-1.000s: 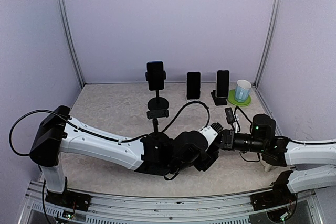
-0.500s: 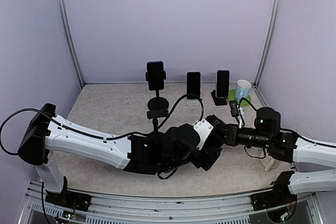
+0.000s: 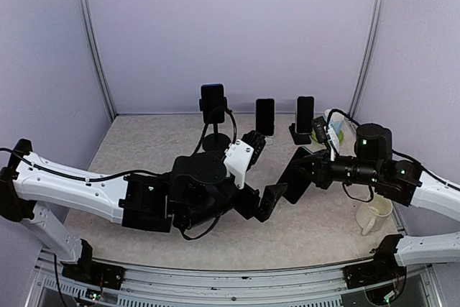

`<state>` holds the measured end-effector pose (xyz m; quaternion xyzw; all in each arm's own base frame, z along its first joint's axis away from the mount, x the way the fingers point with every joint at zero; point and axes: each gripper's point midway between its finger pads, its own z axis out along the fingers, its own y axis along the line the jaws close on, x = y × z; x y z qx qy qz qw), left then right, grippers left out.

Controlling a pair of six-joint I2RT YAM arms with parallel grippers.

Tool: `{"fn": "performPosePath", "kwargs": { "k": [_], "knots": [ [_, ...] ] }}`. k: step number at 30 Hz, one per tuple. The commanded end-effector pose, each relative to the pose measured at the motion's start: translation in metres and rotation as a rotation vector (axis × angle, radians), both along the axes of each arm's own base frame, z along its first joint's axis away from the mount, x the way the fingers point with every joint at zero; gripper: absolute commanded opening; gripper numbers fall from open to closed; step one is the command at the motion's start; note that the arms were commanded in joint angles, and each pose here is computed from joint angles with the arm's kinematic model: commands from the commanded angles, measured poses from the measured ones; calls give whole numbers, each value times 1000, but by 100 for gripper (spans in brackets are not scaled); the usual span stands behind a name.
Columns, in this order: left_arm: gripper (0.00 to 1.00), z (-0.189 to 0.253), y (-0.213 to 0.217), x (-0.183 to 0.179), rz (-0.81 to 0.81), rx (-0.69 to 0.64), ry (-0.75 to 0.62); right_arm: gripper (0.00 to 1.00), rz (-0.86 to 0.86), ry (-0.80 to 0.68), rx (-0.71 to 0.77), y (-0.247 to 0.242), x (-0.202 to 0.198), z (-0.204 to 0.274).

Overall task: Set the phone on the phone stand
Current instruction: Pass from the left arm to the right, then adjust the phone stand at the center of the board.

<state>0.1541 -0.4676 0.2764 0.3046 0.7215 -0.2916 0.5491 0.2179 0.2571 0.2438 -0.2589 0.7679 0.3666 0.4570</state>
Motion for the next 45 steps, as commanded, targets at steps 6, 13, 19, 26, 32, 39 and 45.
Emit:
{"fn": "performPosePath", "kwargs": {
  "k": [6,13,19,26,32,39,45],
  "knots": [
    [99,20,58,9,153,-54,35,0,182,-230,-71,8,-17,41],
    [99,28,103,21,267,-61,33,0,322,-236,-83,28,-24,63],
    [99,11,138,41,372,-59,95,0,414,-239,-85,45,-24,77],
    [94,-13,158,64,401,-35,163,0,413,-297,-52,50,-20,100],
    [85,-25,162,85,387,-9,190,0,499,-298,-11,57,-31,106],
    [74,-23,154,92,225,-74,235,0,521,-310,2,59,-34,111],
    [72,-38,150,99,197,-40,264,0,558,-312,25,65,-36,118]
  ]
}}
